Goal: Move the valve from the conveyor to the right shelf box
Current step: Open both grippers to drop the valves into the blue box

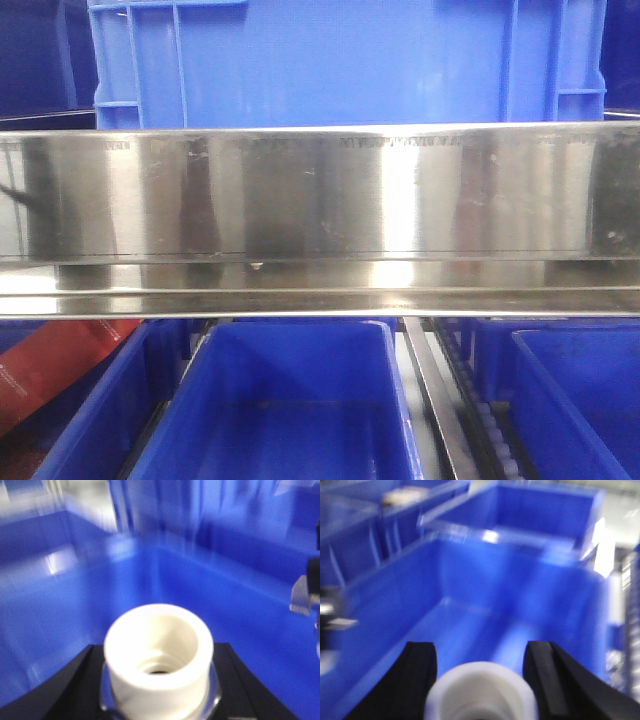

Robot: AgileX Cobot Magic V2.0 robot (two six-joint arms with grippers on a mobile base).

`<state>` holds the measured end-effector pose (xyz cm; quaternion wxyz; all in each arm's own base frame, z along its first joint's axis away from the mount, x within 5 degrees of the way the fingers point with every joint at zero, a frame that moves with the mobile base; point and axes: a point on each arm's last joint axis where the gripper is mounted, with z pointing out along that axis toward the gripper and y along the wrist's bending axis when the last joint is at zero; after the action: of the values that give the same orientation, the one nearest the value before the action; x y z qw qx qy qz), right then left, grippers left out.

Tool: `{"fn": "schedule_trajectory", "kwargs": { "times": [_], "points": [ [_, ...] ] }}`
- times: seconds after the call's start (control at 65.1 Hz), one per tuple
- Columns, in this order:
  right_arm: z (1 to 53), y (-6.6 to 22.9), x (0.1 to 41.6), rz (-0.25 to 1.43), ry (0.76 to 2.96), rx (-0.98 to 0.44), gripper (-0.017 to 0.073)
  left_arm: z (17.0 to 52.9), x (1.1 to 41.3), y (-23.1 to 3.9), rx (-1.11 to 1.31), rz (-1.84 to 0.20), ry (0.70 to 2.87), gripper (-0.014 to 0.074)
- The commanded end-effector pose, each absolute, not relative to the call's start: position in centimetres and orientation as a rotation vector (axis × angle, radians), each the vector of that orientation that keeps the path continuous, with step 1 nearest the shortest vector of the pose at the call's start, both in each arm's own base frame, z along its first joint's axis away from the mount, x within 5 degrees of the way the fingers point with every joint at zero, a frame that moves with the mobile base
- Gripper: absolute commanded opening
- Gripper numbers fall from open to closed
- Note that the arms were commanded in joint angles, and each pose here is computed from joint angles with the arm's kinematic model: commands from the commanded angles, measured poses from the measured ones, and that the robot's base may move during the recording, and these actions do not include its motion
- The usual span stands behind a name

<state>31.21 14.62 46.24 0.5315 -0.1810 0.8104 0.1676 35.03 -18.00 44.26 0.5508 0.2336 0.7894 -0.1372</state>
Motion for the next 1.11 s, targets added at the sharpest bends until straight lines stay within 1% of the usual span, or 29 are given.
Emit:
{"fn": "schedule_trajectory", "kwargs": {
  "times": [0.0, 0.123, 0.2, 0.246, 0.322, 0.353, 0.399, 0.414, 0.43, 0.537, 0.568, 0.629, 0.706, 0.768, 0.86, 0.906, 0.936, 0.967, 1.013, 1.059, 1.075, 1.09],
  "points": [
    [46.3, 15.4, 32.0, 0.406, 1.884, -0.434, -0.0154, 44.0, 36.0, -18.6, 0.539, -0.335, 1.831, -0.0111],
    [44.5, 16.2, 33.4, 0.401, 1.935, -0.444, -0.013, 42.4, 37.0, -19.2, 0.547, -0.335, 1.874, -0.0111],
    [43.5, 16.5, 34.2, 0.397, 1.961, -0.448, -0.007, 41.9, 37.3, -19.3, 0.549, -0.337, 1.887, -0.0106],
    [43.1, 16.6, 34.5, 0.396, 1.973, -0.45, -0.0011, 41.5, 37.5, -19.5, 0.552, -0.338, 1.9, -0.0081],
    [42.6, 16.8, 34.8, 0.394, 1.991, -0.454, 0.0098, 41.1, 37.7, -19.6, 0.56, -0.336, 1.923, 0.0019],
    [42.4, 16.9, 35.0, 0.393, 1.995, -0.454, 0.0162, 40.8, 37.8, -19.5, 0.561, -0.334, 1.933, 0.0071],
    [42.4, 16.9, 35.0, 0.393, 1.995, -0.454, 0.0254, 40.8, 37.8, -19.5, 0.562, -0.334, 1.937, 0.0174],
    [42.4, 16.9, 35.0, 0.393, 1.995, -0.454, 0.0281, 40.8, 37.8, -19.5, 0.563, -0.334, 1.938, 0.0221],
    [42.4, 16.9, 35.0, 0.387, 1.995, -0.457, 0.0335, 40.8, 37.8, -19.5, 0.563, -0.334, 1.938, 0.0267],
    [42.4, 16.8, 35.0, 0.38, 1.992, -0.459, 0.0504, 40.8, 37.8, -19.5, 0.563, -0.334, 1.939, 0.048],
    [42.4, 16.8, 35.0, 0.38, 1.992, -0.459, 0.0533, 40.7, 37.8, -19.5, 0.565, -0.333, 1.943, 0.0529],
    [42.7, 16.7, 34.7, 0.381, 1.985, -0.458, 0.0561, 40.8, 37.6, -19.5, 0.565, -0.335, 1.947, 0.0578],
    [43.5, 16.4, 34.2, 0.384, 1.968, -0.456, 0.0556, 41.2, 37.2, -19.3, 0.57, -0.335, 1.955, 0.059],
    [44.2, 16.2, 33.5, 0.386, 1.95, -0.454, 0.0525, 41.8, 36.7, -19.1, 0.571, -0.336, 1.951, 0.059],
    [46.0, 15.5, 31.9, 0.392, 1.915, -0.451, 0.0425, 43.2, 35.5, -18.5, 0.572, -0.34, 1.935, 0.0568],
    [46.8, 15.1, 31.0, 0.394, 1.903, -0.452, 0.0342, 44.0, 34.8, -18.2, 0.573, -0.341, 1.928, 0.0545],
    [47.5, 14.7, 30.2, 0.396, 1.887, -0.451, 0.0287, 44.5, 34.3, -17.9, 0.575, -0.342, 1.926, 0.0517],
    [48.3, 14.4, 29.4, 0.399, 1.87, -0.449, 0.0214, 45.1, 33.7, -17.6, 0.574, -0.344, 1.917, 0.047],
    [49.2, 13.9, 28.3, 0.401, 1.854, -0.449, 0.0125, 45.9, 32.9, -17.2, 0.576, -0.345, 1.911, 0.0384],
    [50.1, 13.3, 27.0, 0.404, 1.838, -0.45, 0.0011, 46.9, 31.8, -16.7, 0.578, -0.345, 1.9, 0.0293],
    [50.3, 13.1, 26.7, 0.405, 1.833, -0.45, -0.0015, 47.2, 31.5, -16.6, 0.578, -0.346, 1.898, 0.026],
    [50.5, 13.0, 26.3, 0.405, 1.83, -0.451, -0.0041, 47.6, 31.1, -16.4, 0.578, -0.347, 1.891, 0.021]
  ]
}}
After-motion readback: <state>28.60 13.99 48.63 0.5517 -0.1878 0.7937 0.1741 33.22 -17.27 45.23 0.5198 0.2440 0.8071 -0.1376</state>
